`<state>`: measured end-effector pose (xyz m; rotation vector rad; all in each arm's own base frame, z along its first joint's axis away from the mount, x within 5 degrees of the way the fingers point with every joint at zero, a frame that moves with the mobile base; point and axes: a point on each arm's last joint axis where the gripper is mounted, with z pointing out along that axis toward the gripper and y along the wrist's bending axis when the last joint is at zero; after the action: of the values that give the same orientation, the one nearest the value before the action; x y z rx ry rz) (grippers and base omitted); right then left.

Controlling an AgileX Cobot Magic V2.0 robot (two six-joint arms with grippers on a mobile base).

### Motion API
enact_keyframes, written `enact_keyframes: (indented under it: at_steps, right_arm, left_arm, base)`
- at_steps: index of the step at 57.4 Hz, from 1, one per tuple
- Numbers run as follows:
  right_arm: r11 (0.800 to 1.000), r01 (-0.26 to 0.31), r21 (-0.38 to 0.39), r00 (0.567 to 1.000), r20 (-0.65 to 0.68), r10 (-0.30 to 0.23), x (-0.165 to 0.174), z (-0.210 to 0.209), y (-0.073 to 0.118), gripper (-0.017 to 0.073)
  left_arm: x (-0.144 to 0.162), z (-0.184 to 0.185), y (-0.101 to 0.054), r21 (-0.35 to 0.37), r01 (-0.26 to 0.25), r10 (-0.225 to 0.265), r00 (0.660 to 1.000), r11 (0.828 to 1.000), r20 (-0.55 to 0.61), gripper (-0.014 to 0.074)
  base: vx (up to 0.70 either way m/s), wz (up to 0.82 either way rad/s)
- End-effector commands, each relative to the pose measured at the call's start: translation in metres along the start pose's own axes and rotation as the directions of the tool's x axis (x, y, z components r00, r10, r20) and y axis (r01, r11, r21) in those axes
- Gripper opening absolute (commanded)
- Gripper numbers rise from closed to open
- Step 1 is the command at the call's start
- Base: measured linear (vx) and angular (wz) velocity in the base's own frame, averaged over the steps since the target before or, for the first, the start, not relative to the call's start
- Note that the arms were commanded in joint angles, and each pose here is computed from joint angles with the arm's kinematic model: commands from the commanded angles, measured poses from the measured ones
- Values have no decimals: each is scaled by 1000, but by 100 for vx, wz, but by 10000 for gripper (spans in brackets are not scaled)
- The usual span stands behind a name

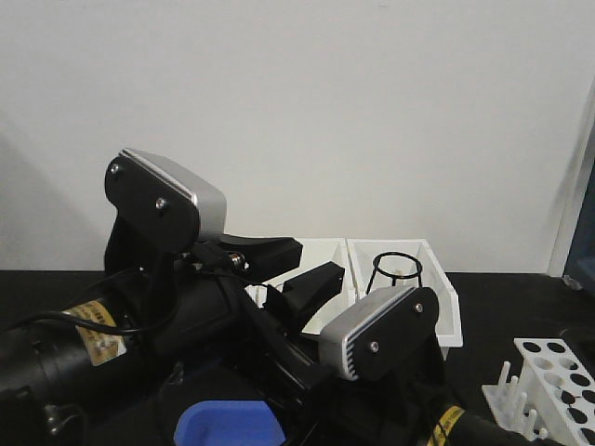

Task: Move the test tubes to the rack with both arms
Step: 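Grasp the test tube with the right gripper and open the left gripper, then carry the test tube with the right gripper above the white rack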

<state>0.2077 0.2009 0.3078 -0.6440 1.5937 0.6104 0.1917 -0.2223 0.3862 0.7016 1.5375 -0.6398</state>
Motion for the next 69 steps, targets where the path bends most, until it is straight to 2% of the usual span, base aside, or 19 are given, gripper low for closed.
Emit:
enact_keyframes:
  at_steps: [1, 19, 27, 31, 35, 40, 44, 51, 56, 63, 64, 69]
  right_arm:
    - [1000, 9, -6, 993, 118, -8, -23, -4, 1, -8]
    - [1000, 9, -3, 994, 107, -9, -22, -4, 0, -8]
    - [999, 49, 11, 992, 113, -50, -23, -4, -2, -8]
    - [997, 52, 51, 991, 123, -58, -24, -5, -12, -8]
    - [994, 20, 107, 991, 128, -34, -25, -6, -26, -8]
    - [982, 12, 190, 991, 131, -38, -27, -12, -49, -8]
    - [968, 26, 251, 989, 137, -62, -30, -19, -65, -8]
    - [930, 48, 365, 984, 145, -107, -39, -39, -93, -8]
    - [888, 54, 457, 980, 147, -135, -47, -59, -112, -8]
    - [810, 46, 584, 980, 131, -151, -53, -90, -138, -8]
    - [790, 44, 611, 980, 127, -153, -54, -97, -144, -8]
    - [723, 34, 690, 984, 103, -145, -55, -118, -159, -7]
  left_arm:
    - [-33, -16, 3, -31, -24, 29, 984, 999, 175, 376]
    - [-44, -33, 27, -118, -13, 38, 977, 993, 211, 376]
    - [-47, -41, 35, -147, -10, 40, 978, 989, 205, 376]
    - [-47, -43, 38, -156, -10, 40, 981, 988, 191, 376]
    - [-46, -46, 41, -162, -10, 37, 985, 987, 168, 376]
    - [-43, -46, 43, -163, -9, 32, 990, 987, 137, 376]
    - [-41, -46, 42, -158, -10, 28, 993, 987, 112, 376]
    - [-38, -46, 42, -149, -11, 24, 996, 989, 83, 376]
    - [-37, -46, 41, -147, -11, 22, 997, 989, 74, 376]
    - [-37, -46, 41, -146, -10, 21, 997, 989, 72, 376]
    - [-37, -46, 41, -146, -10, 21, 997, 989, 72, 376]
    - [-37, -46, 41, -146, -10, 21, 997, 989, 72, 376]
  base:
    - [0, 0]
    - [0, 0]
    - [0, 0]
    - [0, 0]
    - [0, 0]
    - [0, 0]
    - [0, 0]
    - [0, 0]
    - [0, 0]
    - [0, 0]
    - [0, 0]
    - [0, 0]
